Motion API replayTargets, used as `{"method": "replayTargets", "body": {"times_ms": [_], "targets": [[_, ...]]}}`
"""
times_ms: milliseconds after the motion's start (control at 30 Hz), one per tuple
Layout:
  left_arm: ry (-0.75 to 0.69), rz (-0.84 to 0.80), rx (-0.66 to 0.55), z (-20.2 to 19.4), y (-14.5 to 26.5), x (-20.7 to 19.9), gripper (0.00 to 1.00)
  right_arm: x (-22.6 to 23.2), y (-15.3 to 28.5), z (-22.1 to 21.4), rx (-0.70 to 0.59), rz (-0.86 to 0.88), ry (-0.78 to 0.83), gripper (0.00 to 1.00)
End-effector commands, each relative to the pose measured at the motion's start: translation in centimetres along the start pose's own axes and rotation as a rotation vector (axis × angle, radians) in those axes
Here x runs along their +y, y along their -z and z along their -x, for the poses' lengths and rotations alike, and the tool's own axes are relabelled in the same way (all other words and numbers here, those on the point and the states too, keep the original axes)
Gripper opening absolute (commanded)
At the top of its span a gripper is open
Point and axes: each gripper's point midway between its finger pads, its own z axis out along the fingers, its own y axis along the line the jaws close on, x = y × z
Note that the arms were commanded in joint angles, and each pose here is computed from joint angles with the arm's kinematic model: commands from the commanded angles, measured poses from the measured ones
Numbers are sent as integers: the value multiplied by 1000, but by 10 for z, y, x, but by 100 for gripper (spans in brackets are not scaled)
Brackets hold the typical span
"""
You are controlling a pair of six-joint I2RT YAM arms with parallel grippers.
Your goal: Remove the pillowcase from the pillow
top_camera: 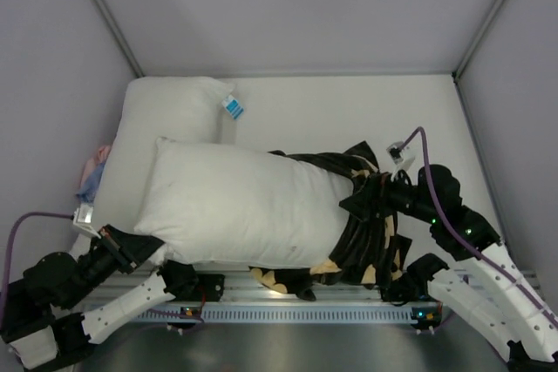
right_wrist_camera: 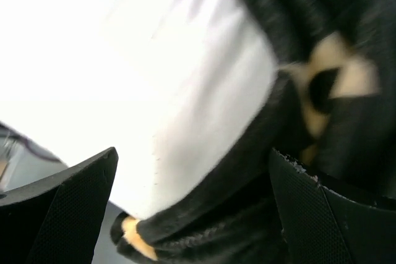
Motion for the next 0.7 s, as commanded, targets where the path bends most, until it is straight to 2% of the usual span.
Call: {"method": "replayTargets", "body": {"times_ms": [0,100,133,200,233,300,333,400,533,667], "targets": [[3,26,-8,-6,-18,1,0,23,-7,-51,131,162,-121,99],[-7,51,3,-12,-27,7,0,24,-19,-86,196,171,-129,100],[-8,56,5,-13,-29,8,0,9,-29,-95,201,84,-123,99],[-8,64,13,-16,-32,9,0,11,-41,-108,228,53,-68,99],[-11,63,18,-17,-33,9,0,-5,-57,-119,264,-47,-48,99],[-5,65,27,-20,-34,10,0,-3,-79,-110,257,-75,8,99],[-3,67,32,-21,-34,10,0,-22,-98,-115,280,-181,32,99],[0,67,47,-25,-35,10,0,-22,-127,-81,210,-218,76,100],[9,76,77,-34,-37,12,0,-21,-206,-18,176,-262,101,99],[-2,88,97,-41,-39,15,0,-15,-247,30,145,-253,97,100]]}}
